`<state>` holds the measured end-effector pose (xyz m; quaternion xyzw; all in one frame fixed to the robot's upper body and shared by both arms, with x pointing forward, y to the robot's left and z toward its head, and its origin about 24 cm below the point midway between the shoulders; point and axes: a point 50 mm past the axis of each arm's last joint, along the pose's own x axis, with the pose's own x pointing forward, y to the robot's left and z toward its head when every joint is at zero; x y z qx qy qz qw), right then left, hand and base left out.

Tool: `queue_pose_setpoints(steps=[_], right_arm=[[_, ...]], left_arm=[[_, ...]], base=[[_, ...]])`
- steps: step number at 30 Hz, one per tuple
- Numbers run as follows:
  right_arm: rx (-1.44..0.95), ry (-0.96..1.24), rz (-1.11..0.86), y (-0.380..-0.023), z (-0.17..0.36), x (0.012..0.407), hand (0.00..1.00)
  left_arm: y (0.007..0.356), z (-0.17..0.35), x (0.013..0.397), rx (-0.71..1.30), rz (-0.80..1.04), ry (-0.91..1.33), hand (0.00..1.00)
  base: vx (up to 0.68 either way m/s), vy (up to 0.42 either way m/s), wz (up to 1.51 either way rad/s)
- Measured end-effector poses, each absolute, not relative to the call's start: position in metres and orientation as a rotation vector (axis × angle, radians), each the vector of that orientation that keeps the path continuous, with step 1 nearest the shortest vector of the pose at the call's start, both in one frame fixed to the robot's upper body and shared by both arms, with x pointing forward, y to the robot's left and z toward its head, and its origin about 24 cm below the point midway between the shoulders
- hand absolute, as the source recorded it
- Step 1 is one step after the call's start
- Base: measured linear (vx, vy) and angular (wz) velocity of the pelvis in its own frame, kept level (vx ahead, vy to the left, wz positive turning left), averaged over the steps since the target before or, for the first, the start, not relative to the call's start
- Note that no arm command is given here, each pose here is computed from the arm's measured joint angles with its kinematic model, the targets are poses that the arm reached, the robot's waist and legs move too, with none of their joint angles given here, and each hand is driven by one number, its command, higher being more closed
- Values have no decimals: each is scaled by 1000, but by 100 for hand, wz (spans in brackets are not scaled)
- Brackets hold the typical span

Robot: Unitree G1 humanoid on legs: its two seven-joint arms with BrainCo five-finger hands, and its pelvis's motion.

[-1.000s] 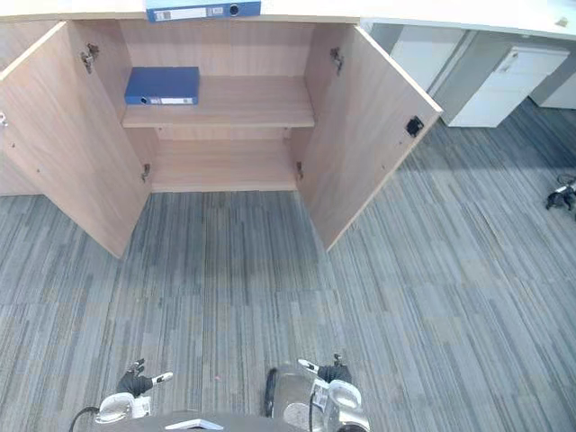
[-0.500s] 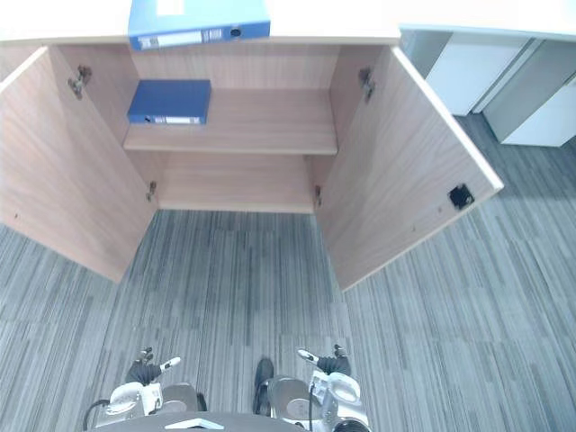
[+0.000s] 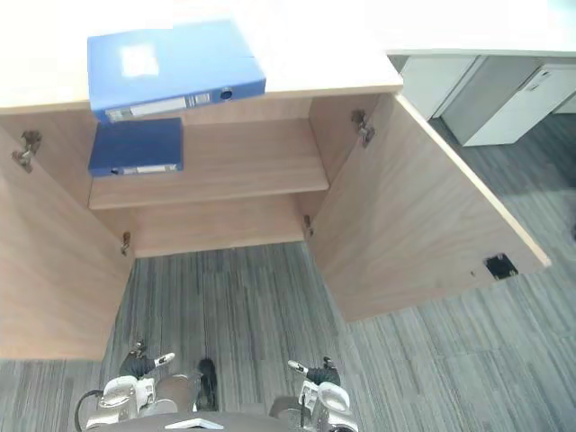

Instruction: Walk over to the cabinet, pick up the folder, carry it to the office cabinet, place the folder inside the office cabinet, then close the office cabinet door

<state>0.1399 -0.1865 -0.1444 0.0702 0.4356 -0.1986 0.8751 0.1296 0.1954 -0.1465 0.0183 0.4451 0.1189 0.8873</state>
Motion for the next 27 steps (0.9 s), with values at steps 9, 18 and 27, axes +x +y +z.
queue_pose_setpoints(steps=[9, 18, 27], right_arm=[[79, 881, -375, -192, -140, 150, 0], [61, 907, -425, -208, -142, 135, 0], [96, 936, -455, -207, -147, 124, 0]], left_arm=[[193, -151, 120, 38, 243, 969, 0], [172, -149, 126, -80, 284, 933, 0], [176, -150, 125, -55, 270, 943, 0]], base=[[439, -4, 42], [342, -127, 27], [97, 112, -14]])
